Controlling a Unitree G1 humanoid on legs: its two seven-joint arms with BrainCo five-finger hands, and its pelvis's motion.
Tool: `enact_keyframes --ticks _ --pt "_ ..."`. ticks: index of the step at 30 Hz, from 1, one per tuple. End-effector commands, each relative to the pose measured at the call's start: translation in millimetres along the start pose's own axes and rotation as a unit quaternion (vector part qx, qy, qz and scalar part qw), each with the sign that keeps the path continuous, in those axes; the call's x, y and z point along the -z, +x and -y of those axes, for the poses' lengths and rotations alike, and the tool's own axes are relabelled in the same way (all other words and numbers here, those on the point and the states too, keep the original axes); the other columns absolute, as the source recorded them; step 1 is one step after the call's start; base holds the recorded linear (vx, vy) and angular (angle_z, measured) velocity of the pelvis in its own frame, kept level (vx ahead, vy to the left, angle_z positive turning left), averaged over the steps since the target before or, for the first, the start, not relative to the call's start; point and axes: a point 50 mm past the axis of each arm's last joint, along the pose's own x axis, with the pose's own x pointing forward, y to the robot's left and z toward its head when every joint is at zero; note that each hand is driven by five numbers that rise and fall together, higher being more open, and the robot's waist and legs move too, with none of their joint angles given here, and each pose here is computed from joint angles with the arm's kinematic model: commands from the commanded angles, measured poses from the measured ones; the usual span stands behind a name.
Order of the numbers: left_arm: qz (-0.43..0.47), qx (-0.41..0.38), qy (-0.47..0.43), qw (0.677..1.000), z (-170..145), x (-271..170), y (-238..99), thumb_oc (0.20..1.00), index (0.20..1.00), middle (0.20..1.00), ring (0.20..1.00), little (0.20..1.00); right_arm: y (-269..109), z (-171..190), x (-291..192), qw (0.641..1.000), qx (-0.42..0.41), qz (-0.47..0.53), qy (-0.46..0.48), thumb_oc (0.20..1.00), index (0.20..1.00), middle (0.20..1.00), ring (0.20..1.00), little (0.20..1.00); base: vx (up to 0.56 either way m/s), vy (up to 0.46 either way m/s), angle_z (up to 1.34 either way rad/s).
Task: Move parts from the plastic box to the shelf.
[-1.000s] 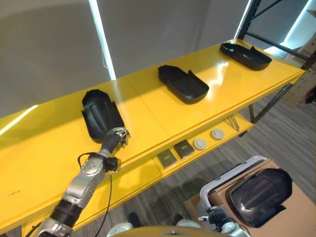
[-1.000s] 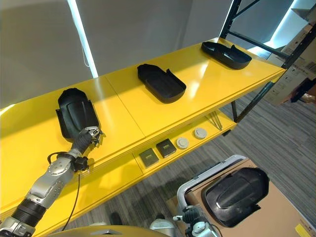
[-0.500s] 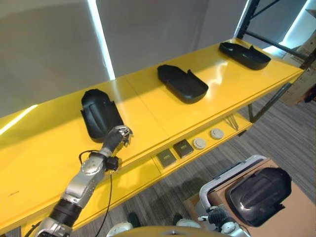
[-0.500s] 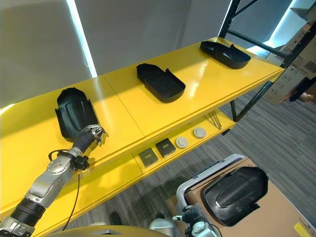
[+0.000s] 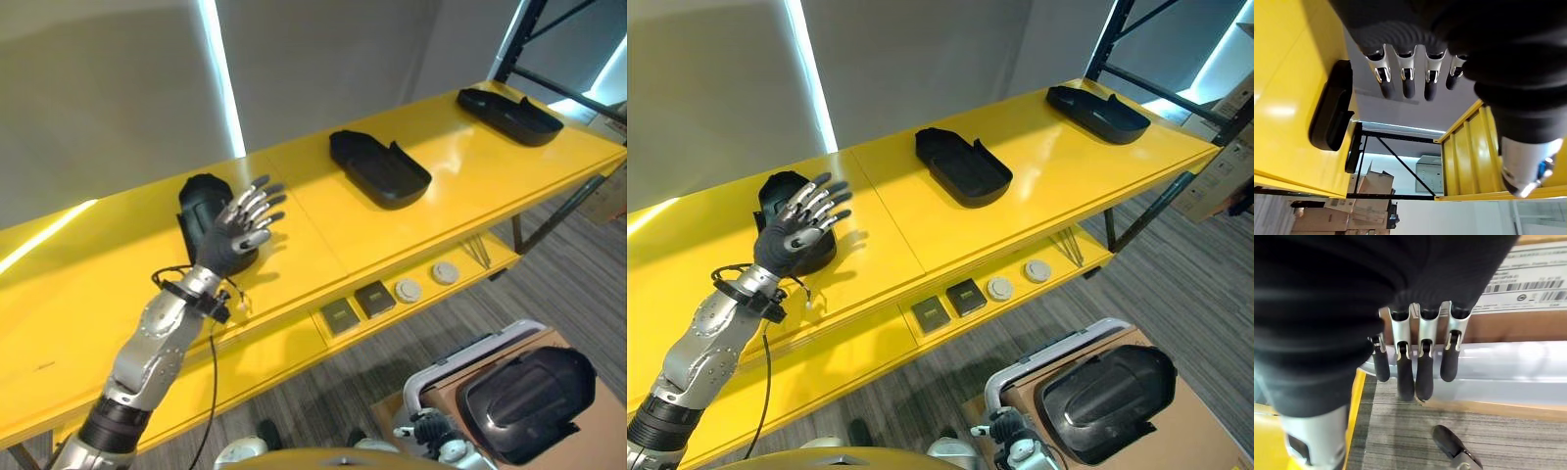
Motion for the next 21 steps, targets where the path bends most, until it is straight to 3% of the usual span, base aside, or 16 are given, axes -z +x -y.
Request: enact_keyframes --ticks 1,7,13,21 --pt "0.091 0.021 0.01 0.996 1.4 -30.1 5.5 1.0 1.0 1.0 1.0 1.0 5.0 9.4 -24.3 0.996 0.043 0.034 0.072 1.0 1.0 1.0 1.0 1.0 -0.03 -0.019 0.09" --pt "0.093 0.03 0.013 0.995 -0.2 -33.1 1.4 1.0 1.0 1.0 1.0 1.0 -3.7 41.7 -73.8 0.967 0.104 0.143 0.182 1.0 1.0 1.0 1.0 1.0 -0.02 -0.016 0.08" --pt "0.097 0.02 0.01 0.995 -5.3 -34.0 -2.0 1.0 1.0 1.0 1.0 1.0 -36.3 86.8 -124.1 0.91 0.152 0.287 0.259 1.0 1.0 1.0 1.0 1.0 -0.02 -0.02 -0.08" --pt "0.111 0.036 0.0 0.993 -3.5 -37.0 -6.7 1.0 1.0 1.0 1.0 1.0 -88.5 137.1 -159.9 0.834 0.21 0.422 0.288 1.0 1.0 1.0 1.0 1.0 -0.02 -0.018 -0.15"
